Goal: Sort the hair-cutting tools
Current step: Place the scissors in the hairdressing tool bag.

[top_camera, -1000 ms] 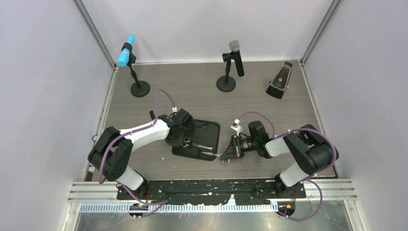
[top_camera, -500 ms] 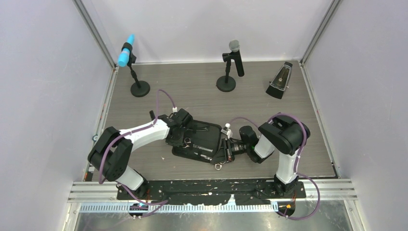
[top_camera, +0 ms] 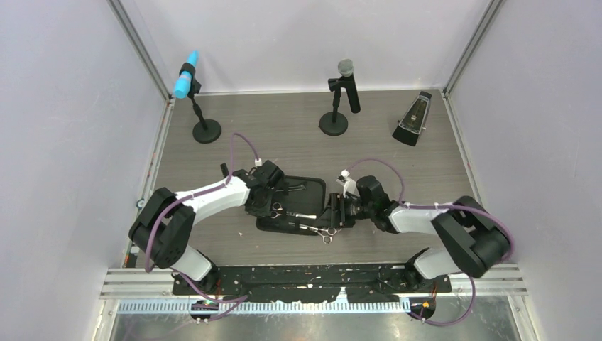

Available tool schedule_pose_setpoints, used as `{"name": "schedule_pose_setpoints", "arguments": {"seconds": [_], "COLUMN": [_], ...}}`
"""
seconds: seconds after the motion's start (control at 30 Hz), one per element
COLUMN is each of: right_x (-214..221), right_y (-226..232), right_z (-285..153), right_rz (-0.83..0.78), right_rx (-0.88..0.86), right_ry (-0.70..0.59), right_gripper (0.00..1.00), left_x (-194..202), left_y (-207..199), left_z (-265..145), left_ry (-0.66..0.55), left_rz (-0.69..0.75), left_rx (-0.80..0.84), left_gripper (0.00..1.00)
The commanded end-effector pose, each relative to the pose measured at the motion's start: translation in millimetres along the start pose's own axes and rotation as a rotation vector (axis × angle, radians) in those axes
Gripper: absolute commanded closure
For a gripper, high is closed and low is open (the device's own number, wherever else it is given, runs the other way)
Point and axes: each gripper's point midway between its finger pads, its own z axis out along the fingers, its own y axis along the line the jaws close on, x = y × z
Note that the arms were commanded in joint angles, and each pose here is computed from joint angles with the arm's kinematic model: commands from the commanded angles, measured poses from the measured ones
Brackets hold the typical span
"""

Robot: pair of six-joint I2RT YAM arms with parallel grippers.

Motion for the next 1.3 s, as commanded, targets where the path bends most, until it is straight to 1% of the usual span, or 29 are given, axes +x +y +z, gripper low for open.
{"name": "schedule_pose_setpoints", "arguments": {"seconds": [0.0,0.17,0.23,0.3,0.33,0.37,0.4,0.43,0.47,0.5,0.53,0.63,0.77,1.0,1.27], "right_x": [-1.0,-11.4,-13.6,-13.6,-10.5,-6.7,-6.5,-0.5,-2.4,2.6,0.0,0.8,-3.1,-8.4,-24.5], "right_y": [-47.2,-55.1,-51.9,-39.2,-35.6,-27.5,-25.5,-19.0,-17.8,-14.9,-14.6,-17.2,-23.9,-23.6,-0.6], "right_z": [-26.5,-50.1,-59.0,-63.1,-62.7,-60.0,-59.1,-55.1,-53.4,-49.7,-48.1,-43.4,-41.0,-28.1,-1.8], "right_rz": [-0.035,-0.028,-0.028,-0.028,-0.003,-0.011,0.014,0.005,0.03,0.03,0.053,0.075,0.081,0.071,-0.013], "right_rx": [0.353,0.502,0.535,0.517,0.511,0.493,0.502,0.493,0.502,0.498,0.506,0.528,0.568,0.559,0.52], "right_ry": [-0.013,-0.085,-0.11,-0.131,-0.131,-0.129,-0.148,-0.141,-0.17,-0.165,-0.193,-0.213,-0.239,-0.232,-0.194], "right_gripper": [0.29,0.28,0.31,0.36,0.39,0.4,0.41,0.42,0.42,0.42,0.42,0.43,0.48,0.54,0.64], "left_x": [-4.3,-3.7,-4.0,-4.2,-4.3,-4.1,-4.0,-4.0,-4.3,-4.0,-4.3,-4.8,-4.6,-4.9,-4.3], "left_y": [-8.7,-9.2,-10.8,-12.6,-13.9,-14.1,-15.0,-15.2,-15.6,-15.8,-16.2,-17.5,-20.9,-24.3,-27.5], "left_z": [-6.4,-7.3,-7.9,-7.7,-7.6,-6.8,-6.5,-6.1,-6.6,-6.7,-7.0,-7.3,-5.9,-6.2,-8.9], "left_ry": [-0.029,-0.03,-0.031,-0.032,-0.035,-0.036,-0.037,-0.037,-0.039,-0.039,-0.04,-0.045,-0.043,-0.049,-0.055], "left_rz": [-0.016,-0.015,-0.02,-0.023,-0.022,-0.024,-0.023,-0.026,-0.027,-0.025,-0.024,-0.023,-0.024,-0.026,-0.038], "left_rx": [0.05,0.056,0.065,0.075,0.081,0.084,0.088,0.09,0.093,0.096,0.098,0.107,0.124,0.144,0.167], "left_gripper": [0.97,0.97,0.97,0.97,0.97,0.97,0.96,0.96,0.97,0.97,0.97,0.97,0.97,0.97,0.97]}}
